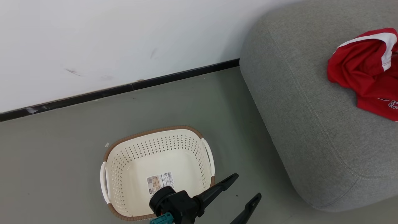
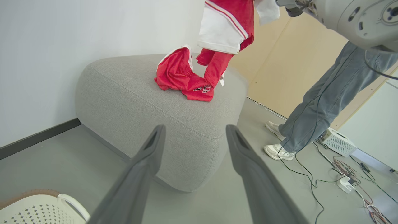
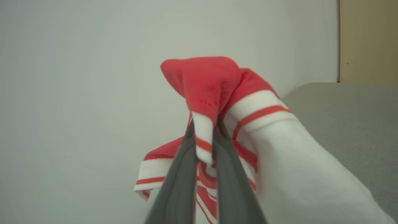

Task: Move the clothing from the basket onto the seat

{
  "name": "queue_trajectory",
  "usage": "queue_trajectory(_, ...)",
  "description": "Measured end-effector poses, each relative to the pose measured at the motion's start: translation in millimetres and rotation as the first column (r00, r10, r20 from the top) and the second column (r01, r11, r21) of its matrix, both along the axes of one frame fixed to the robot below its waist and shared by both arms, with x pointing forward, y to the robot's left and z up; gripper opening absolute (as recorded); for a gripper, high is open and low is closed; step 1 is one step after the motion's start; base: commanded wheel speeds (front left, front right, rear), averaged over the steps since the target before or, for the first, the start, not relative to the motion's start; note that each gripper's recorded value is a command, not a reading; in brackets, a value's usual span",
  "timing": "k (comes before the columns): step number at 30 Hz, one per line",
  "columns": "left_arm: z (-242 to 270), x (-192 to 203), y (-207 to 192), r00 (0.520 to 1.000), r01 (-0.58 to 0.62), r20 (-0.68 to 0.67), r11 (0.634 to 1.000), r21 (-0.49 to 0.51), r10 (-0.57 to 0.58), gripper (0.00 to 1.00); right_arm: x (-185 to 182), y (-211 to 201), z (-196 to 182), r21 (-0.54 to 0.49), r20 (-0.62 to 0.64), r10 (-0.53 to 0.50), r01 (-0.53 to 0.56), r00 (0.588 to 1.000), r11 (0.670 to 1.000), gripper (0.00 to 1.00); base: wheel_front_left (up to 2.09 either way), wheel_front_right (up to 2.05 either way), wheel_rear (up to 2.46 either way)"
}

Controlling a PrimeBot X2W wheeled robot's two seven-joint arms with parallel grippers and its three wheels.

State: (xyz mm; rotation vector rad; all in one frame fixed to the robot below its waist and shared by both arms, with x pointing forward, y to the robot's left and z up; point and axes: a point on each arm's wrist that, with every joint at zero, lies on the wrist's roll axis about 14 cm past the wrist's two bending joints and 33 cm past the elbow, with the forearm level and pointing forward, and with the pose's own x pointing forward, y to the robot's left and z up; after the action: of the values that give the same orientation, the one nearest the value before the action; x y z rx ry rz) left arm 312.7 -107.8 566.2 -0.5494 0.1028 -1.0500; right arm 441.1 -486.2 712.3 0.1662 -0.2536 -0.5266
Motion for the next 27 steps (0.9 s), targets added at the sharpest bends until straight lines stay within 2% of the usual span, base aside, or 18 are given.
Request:
queue_trajectory(5, -11, 7, 7, 0.999, -0.023, -0.031, 0.999, 0.027, 0.024, 1.00, 9, -13, 18, -0.055, 0.019, -0.048, 0.049, 0.999, 0.997, 0.00, 0.00, 0.00, 0.00)
queue_trajectory(13, -21, 18, 14, 0.998, -0.040, -0.054, 0.998, 0.049, 0.043, 1.00, 32, -25, -47, 0.060, -0.099, -0.085, 0.092, 0.991, 0.994, 0.00, 0.00, 0.00, 0.00)
queue_trajectory(19, -31, 25, 18, 0.996, -0.051, -0.076, 0.996, 0.072, 0.056, 1.00, 41, -30, -68, 0.078, -0.114, -0.109, 0.118, 0.987, 0.990, 0.00, 0.00, 0.00, 0.00)
queue_trajectory(27, -43, 37, 23, 0.992, -0.060, -0.110, 0.995, 0.083, 0.069, 1.00, 62, -20, -125, 0.151, -0.198, -0.090, 0.121, 0.976, 0.981, 0.00, 0.00, 0.00, 0.00)
